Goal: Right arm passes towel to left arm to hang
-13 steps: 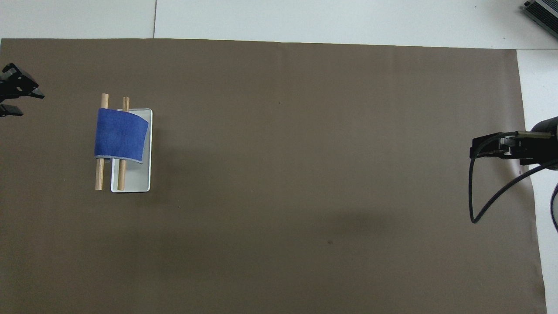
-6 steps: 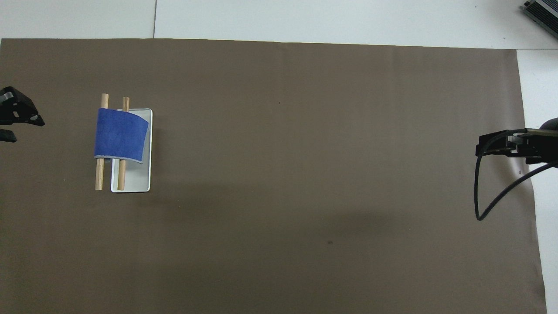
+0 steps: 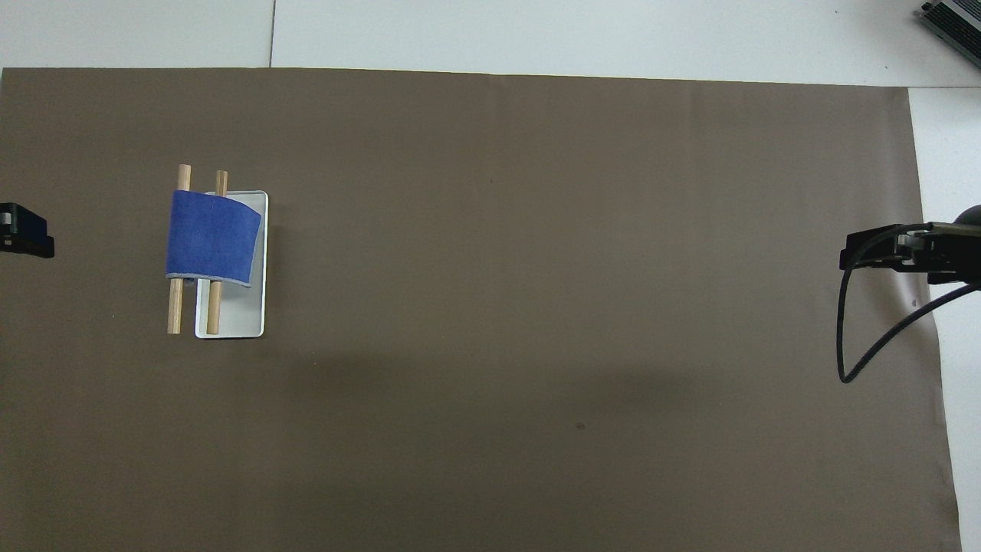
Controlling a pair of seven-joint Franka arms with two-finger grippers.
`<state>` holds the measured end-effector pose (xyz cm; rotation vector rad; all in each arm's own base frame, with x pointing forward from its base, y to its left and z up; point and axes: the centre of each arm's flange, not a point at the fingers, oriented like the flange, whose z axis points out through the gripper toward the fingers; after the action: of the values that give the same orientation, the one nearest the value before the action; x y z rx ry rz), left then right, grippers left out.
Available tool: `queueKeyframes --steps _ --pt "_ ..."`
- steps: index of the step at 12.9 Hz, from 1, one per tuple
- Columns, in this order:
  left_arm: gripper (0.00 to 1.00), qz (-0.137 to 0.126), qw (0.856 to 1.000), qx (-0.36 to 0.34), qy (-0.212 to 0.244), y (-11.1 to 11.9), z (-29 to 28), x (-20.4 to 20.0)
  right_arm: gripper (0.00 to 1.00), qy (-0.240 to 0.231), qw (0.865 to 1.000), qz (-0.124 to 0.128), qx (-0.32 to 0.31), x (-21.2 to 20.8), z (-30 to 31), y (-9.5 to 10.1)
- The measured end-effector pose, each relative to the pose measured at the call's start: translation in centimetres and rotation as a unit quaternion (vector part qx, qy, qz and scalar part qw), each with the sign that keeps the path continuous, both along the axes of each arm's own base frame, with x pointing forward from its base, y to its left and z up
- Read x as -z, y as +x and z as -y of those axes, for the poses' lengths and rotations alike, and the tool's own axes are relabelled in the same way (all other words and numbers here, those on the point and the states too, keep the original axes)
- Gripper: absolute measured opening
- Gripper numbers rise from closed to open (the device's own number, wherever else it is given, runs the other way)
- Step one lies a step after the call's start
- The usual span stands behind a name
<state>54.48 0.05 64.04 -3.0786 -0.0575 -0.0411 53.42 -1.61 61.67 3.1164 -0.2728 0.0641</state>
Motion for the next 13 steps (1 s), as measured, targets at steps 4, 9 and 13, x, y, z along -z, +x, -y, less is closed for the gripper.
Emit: queueKeyframes --steps 4,9,13 --pt "0.61 -0.006 0.998 0.061 0.002 -0.2 0.0 -0.1 1.0 0.0 1.0 -0.006 0.0 0.4 0.1 0.2" --pt "1.0 -0.003 0.998 0.061 0.0 -0.2 0.3 -0.1 1.0 0.001 1.0 -0.003 -0.005 0.4 -0.3 0.3" --pt "1.0 0.004 0.998 0.06 -0.002 0.0 1.0 -0.3 1.0 0.001 1.0 -0.004 -0.003 0.4 -0.1 0.3"
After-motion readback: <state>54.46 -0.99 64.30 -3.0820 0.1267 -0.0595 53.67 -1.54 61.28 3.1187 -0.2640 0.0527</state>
